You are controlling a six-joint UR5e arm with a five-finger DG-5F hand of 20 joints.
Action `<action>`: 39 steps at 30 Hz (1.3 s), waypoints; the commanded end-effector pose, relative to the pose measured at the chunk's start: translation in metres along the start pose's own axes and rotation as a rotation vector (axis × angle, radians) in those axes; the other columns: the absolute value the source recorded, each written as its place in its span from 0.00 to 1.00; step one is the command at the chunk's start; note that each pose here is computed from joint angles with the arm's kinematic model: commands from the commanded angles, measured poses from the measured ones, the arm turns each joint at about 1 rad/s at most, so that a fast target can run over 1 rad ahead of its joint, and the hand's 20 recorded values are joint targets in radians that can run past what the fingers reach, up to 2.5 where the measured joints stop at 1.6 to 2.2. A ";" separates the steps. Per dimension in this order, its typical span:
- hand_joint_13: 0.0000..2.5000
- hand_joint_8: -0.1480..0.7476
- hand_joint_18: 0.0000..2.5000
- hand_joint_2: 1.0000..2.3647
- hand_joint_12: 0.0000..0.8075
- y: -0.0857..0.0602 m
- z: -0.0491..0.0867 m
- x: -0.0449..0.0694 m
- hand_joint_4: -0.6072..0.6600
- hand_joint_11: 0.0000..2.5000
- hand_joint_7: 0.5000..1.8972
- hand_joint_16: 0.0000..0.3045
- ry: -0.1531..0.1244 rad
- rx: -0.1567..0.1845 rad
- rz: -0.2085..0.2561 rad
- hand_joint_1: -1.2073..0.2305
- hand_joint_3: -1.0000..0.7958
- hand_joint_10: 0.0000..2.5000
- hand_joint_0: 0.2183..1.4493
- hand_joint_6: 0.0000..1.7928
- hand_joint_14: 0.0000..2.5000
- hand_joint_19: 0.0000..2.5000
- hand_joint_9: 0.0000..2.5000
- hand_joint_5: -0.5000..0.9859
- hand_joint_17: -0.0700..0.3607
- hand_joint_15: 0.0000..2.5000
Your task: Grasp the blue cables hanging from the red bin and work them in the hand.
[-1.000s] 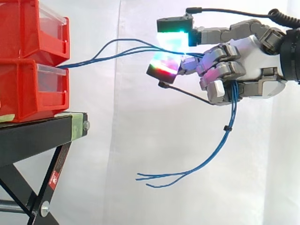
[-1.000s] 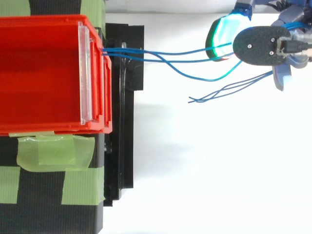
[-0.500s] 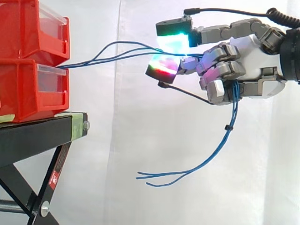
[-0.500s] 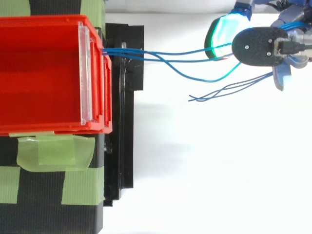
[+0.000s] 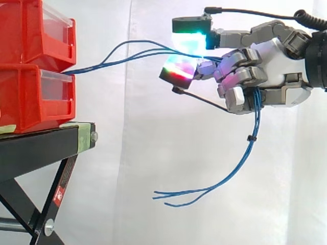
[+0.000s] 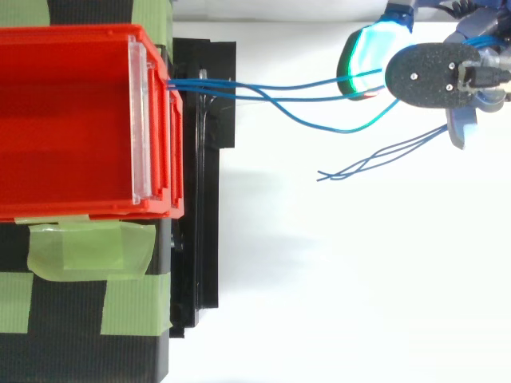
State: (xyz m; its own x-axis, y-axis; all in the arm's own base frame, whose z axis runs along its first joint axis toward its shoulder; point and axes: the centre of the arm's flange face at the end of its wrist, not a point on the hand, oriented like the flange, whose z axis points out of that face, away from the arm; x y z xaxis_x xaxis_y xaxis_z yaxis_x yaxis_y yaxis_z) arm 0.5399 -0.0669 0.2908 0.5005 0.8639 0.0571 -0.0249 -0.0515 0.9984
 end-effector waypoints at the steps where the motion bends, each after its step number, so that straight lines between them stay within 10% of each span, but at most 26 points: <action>1: 0.79 0.90 0.95 0.01 0.92 0.000 0.000 0.000 0.58 1.00 0.47 0.72 0.000 0.001 -0.001 0.33 0.38 1.00 0.53 0.40 1.00 0.22 0.68 0.26 0.54 0.78; 18: 0.79 0.90 0.95 0.01 0.92 0.000 0.000 0.000 0.57 1.00 0.49 0.72 0.000 0.002 0.004 0.30 0.17 1.00 0.48 0.36 1.00 0.22 0.68 0.25 0.54 0.78; 39: 0.79 0.90 0.95 0.02 0.92 -0.018 0.004 0.004 0.59 1.00 0.45 0.72 0.013 0.019 0.013 0.34 0.49 1.00 0.61 0.41 1.00 0.22 0.68 0.27 0.54 0.78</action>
State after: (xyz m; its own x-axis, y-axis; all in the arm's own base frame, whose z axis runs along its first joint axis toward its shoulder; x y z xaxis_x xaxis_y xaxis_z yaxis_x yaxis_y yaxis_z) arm 0.5447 -0.0648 0.2745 0.4930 0.8681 0.0579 -0.0072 -0.0625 0.9980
